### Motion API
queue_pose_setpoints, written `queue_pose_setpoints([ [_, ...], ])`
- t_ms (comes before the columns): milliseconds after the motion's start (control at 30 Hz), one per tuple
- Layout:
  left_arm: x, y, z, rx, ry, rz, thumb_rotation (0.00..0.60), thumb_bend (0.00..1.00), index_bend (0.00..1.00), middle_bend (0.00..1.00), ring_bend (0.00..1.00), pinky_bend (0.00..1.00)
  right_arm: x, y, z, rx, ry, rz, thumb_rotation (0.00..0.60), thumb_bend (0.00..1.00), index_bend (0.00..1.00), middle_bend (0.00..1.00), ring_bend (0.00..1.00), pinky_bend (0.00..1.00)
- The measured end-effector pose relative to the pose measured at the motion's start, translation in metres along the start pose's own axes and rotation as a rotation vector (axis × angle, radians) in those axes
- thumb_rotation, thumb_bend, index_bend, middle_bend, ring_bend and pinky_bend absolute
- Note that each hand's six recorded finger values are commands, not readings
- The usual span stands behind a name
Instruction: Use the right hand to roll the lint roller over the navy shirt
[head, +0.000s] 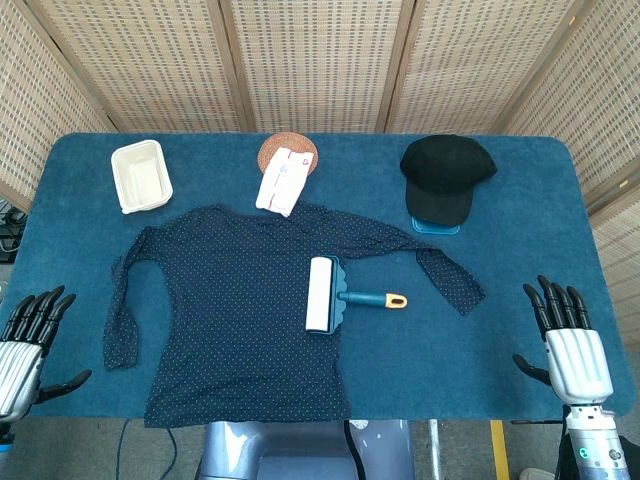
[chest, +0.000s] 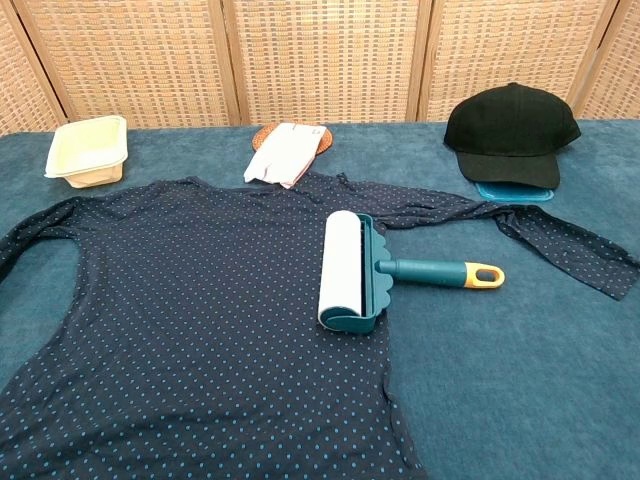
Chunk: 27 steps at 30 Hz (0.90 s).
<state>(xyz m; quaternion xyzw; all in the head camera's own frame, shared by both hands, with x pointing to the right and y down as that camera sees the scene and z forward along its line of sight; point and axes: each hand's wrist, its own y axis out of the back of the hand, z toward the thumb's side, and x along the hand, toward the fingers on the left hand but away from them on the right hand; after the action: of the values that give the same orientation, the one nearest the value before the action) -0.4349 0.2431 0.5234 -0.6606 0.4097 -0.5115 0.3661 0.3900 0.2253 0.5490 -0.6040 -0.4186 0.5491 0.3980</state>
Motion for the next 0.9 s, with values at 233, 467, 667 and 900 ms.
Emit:
queue_pose_setpoints([
  [233, 0.000, 0.000, 0.001, 0.000, -0.001, 0.001, 0.600, 0.00, 0.00, 0.00, 0.00, 0.00, 0.001, -0.001, 0.000, 0.000, 0.004, 0.005, 0.600, 0.00, 0.00, 0.00, 0.00, 0.00],
  [467, 0.001, 0.000, 0.001, -0.001, 0.003, 0.002, 0.600, 0.00, 0.00, 0.00, 0.00, 0.00, -0.003, -0.005, 0.006, -0.016, 0.018, 0.018, 0.600, 0.00, 0.00, 0.00, 0.00, 0.00],
  [667, 0.007, -0.002, -0.002, -0.002, 0.017, -0.005, 0.600, 0.00, 0.00, 0.00, 0.00, 0.00, -0.026, -0.010, 0.020, 0.028, 0.062, 0.044, 0.600, 0.00, 0.00, 0.57, 0.58, 0.18],
  [900, 0.020, -0.008, -0.010, -0.004, 0.057, -0.031, 0.600, 0.00, 0.00, 0.00, 0.00, 0.00, -0.091, -0.013, 0.075, 0.097, 0.179, 0.092, 0.600, 0.00, 0.00, 0.93, 0.99, 1.00],
])
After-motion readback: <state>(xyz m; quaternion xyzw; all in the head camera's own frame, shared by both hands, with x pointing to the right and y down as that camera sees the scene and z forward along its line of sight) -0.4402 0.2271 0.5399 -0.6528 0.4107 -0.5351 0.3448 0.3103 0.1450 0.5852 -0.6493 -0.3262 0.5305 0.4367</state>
